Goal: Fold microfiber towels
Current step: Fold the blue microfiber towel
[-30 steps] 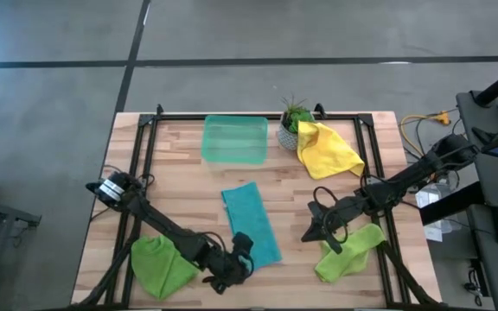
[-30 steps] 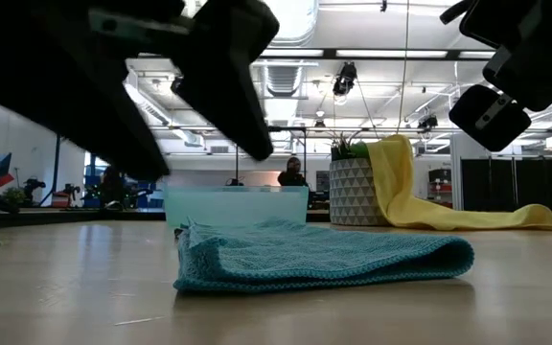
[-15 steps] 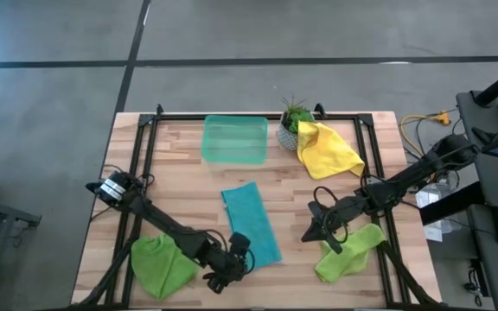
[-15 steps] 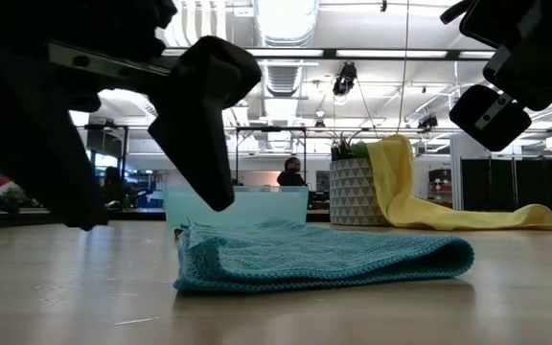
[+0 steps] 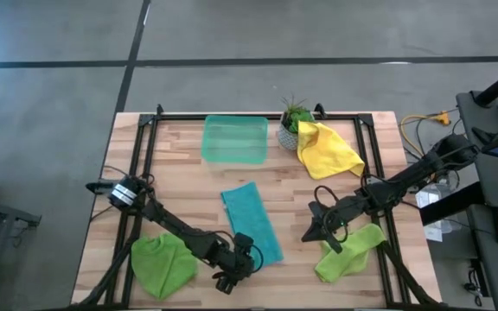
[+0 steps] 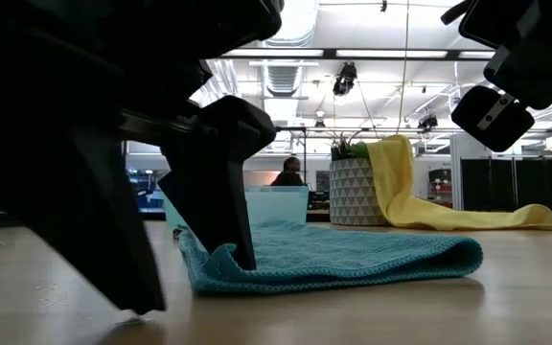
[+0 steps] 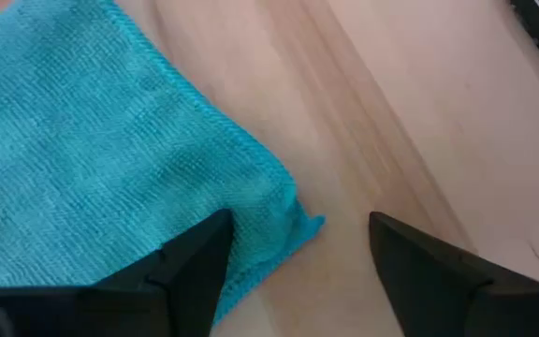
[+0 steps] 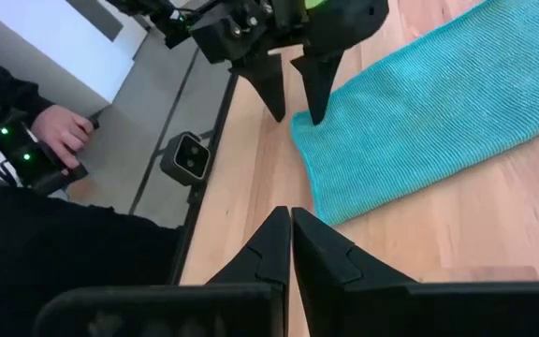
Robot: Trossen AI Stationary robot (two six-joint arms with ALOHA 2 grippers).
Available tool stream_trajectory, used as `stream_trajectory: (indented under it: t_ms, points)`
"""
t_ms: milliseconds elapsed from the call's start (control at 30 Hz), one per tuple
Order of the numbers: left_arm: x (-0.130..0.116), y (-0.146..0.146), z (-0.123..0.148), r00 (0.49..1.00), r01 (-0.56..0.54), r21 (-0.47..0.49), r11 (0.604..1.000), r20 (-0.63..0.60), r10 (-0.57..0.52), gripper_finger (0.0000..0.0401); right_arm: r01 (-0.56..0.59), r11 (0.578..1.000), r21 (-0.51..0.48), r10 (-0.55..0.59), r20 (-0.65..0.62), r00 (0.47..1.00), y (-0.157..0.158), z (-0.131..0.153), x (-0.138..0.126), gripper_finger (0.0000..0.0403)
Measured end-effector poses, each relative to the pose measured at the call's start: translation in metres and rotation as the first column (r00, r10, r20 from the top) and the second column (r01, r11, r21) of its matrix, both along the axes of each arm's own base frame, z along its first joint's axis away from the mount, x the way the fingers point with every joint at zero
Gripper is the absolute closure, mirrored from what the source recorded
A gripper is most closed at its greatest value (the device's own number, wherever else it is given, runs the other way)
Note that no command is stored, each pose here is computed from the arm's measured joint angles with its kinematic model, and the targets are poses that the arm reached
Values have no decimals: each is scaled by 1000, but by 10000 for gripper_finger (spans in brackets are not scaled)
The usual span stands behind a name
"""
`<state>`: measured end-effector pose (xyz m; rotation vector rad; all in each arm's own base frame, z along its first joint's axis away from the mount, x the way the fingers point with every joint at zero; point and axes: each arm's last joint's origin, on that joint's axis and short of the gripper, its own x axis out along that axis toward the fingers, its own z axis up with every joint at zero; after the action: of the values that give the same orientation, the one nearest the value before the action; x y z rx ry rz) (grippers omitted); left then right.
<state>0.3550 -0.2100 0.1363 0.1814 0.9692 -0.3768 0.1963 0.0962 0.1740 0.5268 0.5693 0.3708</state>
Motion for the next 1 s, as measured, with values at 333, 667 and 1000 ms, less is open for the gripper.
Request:
stream_trajectory:
  t_ms: [333,667,1000]
  points:
    - [-1,2,-2,998,-51,-16,999,-21,51,305,0,1000,1,0,2,1000,0,0,0,394]
    - [-2,2,0,999,-46,-24,999,-24,46,387,-28,998,-60,30,43,999,0,1,0,394]
    - [6,11,3,991,-136,-117,984,-22,134,400,-152,920,-361,218,149,964,7,7,14,394]
